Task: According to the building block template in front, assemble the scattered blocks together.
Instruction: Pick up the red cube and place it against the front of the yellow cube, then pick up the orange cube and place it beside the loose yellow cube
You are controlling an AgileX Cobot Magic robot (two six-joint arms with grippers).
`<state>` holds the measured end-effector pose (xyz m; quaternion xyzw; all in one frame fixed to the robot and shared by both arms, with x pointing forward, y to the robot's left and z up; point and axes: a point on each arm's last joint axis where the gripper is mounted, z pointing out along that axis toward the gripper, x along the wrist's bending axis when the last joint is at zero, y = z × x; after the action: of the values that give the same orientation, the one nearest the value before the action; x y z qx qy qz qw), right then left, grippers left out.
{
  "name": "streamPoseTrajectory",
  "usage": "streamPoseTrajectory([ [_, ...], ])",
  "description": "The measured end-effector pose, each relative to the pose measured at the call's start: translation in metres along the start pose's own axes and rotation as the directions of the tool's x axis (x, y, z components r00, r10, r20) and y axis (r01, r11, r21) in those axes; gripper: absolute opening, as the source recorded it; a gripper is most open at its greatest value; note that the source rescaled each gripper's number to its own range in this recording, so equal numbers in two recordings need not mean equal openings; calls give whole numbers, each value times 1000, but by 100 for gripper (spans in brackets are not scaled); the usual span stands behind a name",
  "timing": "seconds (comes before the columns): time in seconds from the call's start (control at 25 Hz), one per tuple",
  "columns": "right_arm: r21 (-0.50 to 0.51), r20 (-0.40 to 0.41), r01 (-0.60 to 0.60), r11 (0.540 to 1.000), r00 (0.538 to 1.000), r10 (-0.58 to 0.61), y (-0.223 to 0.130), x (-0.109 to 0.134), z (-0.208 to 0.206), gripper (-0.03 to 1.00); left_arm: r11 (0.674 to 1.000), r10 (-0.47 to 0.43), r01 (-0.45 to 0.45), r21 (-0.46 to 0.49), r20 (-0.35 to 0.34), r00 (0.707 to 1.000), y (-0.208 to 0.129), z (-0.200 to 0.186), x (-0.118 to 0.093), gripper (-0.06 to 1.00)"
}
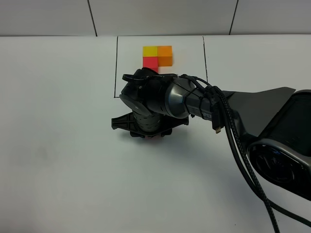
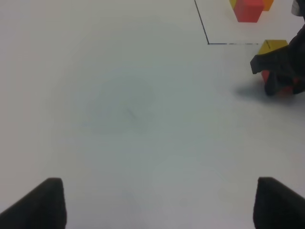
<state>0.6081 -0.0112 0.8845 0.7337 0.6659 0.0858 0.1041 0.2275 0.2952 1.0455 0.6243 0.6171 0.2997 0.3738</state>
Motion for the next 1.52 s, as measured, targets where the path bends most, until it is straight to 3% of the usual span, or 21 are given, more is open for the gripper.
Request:
streamPoseTrajectory([
  [0.76,3,-3,9,1000,1000,-9,0,0,0,3,1000,0,0,0,-1,1000,0,0,0,73],
  [0.88,-4,-11,23,1000,1000,-23,1,1,-1,17,1000,0,0,0,-1,1000,0,0,0,73],
  [1.12,-14,-38,57,998,998,-57,4,0,-11,70,1000,0,0,0,-1,1000,0,0,0,73],
  [1.24,-31,-76,68,997,995,-70,8,0,-35,91,1000,0,0,0,-1,1000,0,0,0,73],
  [1.4,-36,-97,121,992,988,-124,1,-12,-68,99,1000,0,0,0,-1,1000,0,0,0,73],
  [1.52,-35,-95,139,990,985,-141,-19,-37,-86,100,1000,0,0,0,-1,1000,0,0,0,73],
])
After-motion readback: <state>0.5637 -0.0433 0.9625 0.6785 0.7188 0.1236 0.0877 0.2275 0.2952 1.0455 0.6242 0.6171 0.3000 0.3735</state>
